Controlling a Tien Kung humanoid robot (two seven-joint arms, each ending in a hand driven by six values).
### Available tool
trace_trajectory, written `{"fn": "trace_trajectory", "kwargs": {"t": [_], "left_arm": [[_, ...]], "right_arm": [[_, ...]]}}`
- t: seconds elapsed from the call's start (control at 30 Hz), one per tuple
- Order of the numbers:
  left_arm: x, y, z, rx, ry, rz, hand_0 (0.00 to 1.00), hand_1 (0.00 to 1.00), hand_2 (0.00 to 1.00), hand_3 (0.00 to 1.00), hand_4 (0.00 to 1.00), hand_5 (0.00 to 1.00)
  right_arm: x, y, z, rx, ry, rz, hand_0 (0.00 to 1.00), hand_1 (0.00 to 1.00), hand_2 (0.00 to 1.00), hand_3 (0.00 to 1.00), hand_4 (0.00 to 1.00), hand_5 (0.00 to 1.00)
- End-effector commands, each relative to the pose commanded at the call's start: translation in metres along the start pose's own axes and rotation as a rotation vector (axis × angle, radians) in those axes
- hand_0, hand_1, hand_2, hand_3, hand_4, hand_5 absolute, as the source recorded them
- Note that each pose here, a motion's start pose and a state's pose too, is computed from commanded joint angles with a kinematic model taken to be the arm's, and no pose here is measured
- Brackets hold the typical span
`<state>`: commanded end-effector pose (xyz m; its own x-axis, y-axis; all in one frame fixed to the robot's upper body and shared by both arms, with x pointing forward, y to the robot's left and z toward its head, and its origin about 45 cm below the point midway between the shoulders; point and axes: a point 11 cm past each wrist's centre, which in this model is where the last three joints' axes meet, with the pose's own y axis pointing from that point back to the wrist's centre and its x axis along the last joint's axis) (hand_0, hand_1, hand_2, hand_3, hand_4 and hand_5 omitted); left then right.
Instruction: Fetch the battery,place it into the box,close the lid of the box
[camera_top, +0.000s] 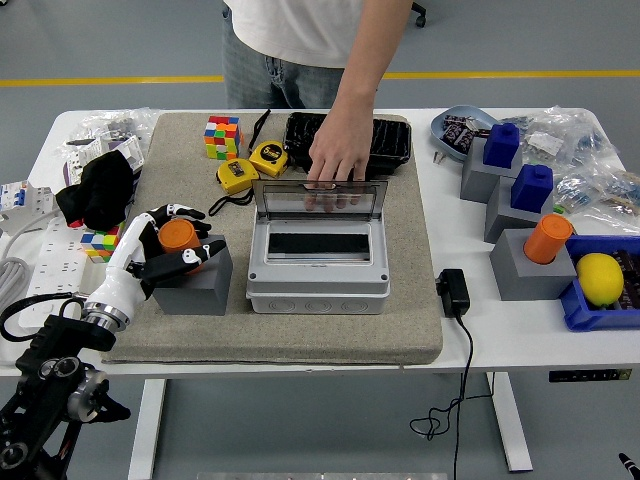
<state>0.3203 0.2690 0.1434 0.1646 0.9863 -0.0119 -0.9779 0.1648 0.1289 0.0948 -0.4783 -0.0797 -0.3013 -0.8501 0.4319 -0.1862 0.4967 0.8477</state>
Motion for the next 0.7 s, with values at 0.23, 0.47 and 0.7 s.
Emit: {"fn": "trace_trajectory", "kwargs": {"t": [0.23, 0.47, 0.7], "left_arm": [[-0.0007, -0.0013, 0.0004, -0.004, 0.009, 0.007, 0.283, 0.407, 0.225, 0.191, 0.998, 0.002], [0.0001, -0.0024, 0.0028, -0.015, 0.009, 0.022, 0.195, 0.196, 0.138, 0.121, 0.998, 0.002], [0.0007, -0.0040, 0.0060, -0.029, 0.013, 0.037, 0.155, 0.067, 0.081, 0.097, 0.998, 0.002]], "right_arm": [[0.0008, -0.0001, -0.0009, 0.002, -0.006, 0.004, 0.998, 0.977, 0.892, 0.762, 0.998, 0.817], [0.0002, 0.0000, -0.0017, 0.004, -0.012, 0.002, 0.998, 0.976, 0.892, 0.761, 0.998, 0.820], [0.0004, 0.0000, -0.0028, 0.006, -0.020, 0.005, 0.998, 0.975, 0.891, 0.762, 0.998, 0.830]]}}
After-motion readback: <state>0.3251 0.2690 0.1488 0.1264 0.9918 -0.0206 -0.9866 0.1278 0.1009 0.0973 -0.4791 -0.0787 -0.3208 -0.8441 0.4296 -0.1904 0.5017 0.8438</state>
